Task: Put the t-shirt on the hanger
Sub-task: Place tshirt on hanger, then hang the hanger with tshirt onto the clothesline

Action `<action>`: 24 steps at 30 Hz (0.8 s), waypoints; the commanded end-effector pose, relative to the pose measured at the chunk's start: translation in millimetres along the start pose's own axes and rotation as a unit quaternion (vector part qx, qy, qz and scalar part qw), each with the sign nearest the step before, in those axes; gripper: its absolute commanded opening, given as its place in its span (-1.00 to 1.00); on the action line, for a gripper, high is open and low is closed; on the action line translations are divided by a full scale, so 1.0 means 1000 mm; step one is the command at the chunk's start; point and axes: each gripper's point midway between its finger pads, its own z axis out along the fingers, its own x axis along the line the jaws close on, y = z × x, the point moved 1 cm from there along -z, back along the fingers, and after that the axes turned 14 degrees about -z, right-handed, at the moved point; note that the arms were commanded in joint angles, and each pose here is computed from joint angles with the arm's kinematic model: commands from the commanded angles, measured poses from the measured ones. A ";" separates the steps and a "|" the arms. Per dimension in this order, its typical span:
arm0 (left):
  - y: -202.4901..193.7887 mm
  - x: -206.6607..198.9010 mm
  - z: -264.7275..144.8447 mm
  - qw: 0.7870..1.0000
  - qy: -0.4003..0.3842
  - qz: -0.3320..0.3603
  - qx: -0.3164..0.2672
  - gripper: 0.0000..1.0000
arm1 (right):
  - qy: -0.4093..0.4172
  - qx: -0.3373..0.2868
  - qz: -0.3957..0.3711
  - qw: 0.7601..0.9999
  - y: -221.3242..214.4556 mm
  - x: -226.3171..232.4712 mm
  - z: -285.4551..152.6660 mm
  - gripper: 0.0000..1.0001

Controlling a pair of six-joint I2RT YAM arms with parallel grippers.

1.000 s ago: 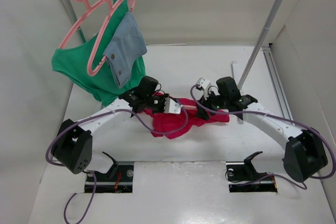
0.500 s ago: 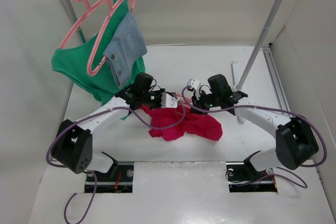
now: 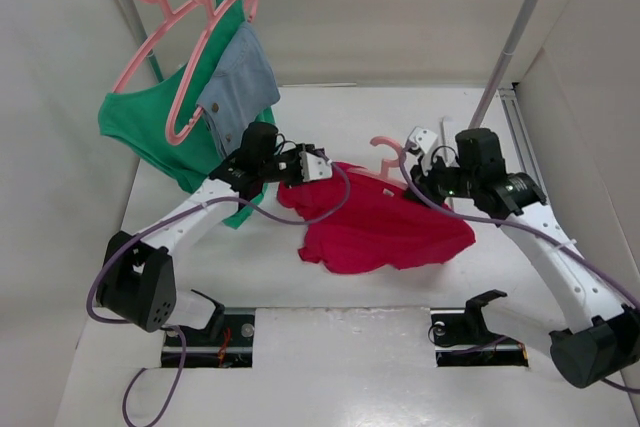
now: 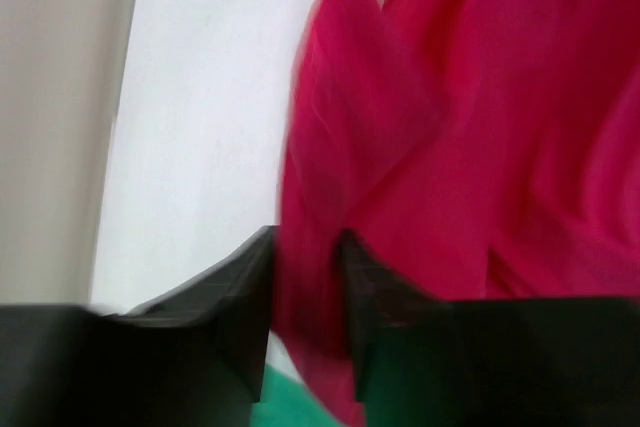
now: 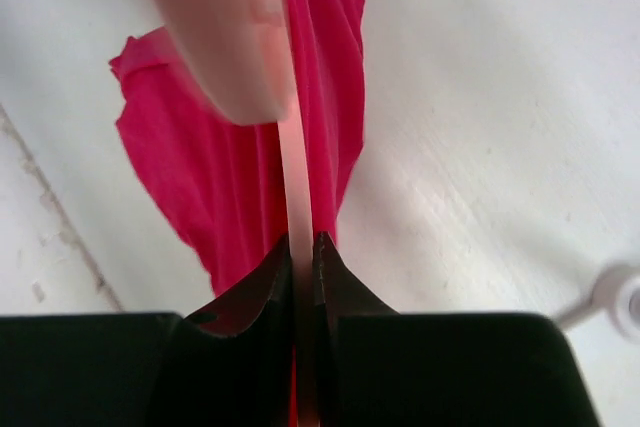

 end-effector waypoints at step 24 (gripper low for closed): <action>0.019 0.031 -0.021 0.996 0.071 -0.056 -0.007 0.50 | -0.230 -0.025 0.022 0.973 0.139 -0.075 -0.185 -1.00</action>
